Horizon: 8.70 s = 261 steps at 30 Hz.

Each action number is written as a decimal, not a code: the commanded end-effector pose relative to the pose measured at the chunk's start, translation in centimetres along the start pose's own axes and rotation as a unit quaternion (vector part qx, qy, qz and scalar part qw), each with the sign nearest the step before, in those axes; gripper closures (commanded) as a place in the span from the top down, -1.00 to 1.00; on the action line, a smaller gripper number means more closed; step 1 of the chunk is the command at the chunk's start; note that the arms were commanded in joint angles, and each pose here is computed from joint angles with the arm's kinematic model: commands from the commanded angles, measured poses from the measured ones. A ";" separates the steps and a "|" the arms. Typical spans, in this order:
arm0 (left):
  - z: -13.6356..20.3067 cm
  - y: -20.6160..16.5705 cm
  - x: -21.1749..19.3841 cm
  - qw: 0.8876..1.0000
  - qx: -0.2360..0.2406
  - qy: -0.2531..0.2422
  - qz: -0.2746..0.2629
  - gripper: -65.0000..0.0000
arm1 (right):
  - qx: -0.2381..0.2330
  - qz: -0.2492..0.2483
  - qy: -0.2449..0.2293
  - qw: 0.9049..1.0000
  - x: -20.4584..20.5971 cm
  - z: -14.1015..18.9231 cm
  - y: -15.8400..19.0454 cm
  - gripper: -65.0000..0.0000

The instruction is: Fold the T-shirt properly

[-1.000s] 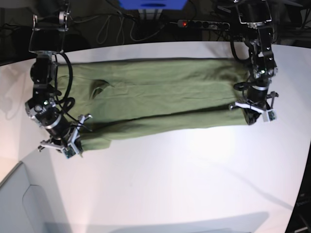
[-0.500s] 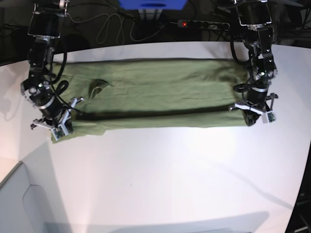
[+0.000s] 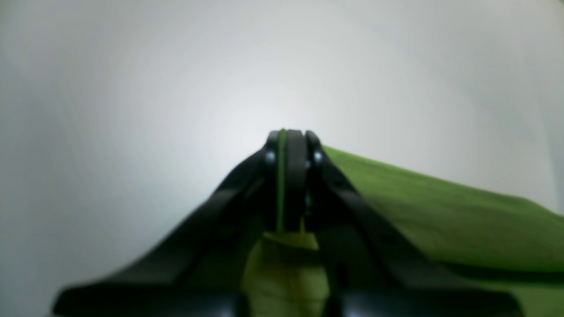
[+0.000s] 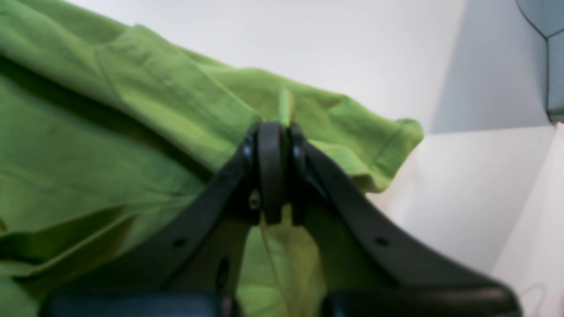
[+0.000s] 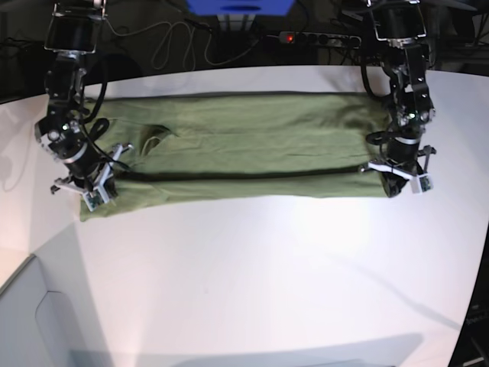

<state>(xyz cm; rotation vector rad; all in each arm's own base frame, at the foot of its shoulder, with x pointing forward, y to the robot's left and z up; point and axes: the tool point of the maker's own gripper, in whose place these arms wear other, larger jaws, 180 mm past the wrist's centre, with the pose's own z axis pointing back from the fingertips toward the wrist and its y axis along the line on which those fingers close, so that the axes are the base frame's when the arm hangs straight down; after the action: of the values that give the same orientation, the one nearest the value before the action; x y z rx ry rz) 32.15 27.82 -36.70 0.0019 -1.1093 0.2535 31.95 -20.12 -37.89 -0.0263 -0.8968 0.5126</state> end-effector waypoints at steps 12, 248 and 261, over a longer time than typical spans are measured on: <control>0.0 0.1 1.5 1.000 0.000 -0.025 -0.004 -1.00 | 0.004 0.001 -0.013 1.000 0.4 0.5 0.5 -1.00; 5.3 1.6 -1.9 0.999 0.019 0.032 -0.007 -1.00 | 0.006 0.005 -0.013 1.000 -1.0 6.7 3.3 0.27; 6.3 1.1 0.0 0.999 0.009 0.013 -0.032 -0.80 | 0.004 0.007 -0.017 1.000 -0.7 6.7 3.2 0.28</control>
<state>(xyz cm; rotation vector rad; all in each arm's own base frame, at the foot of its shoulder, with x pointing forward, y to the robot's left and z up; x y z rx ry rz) 25.80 27.86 -35.28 0.0414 -1.0372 0.2157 24.59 -19.34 -36.18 -0.0280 -0.8793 0.5060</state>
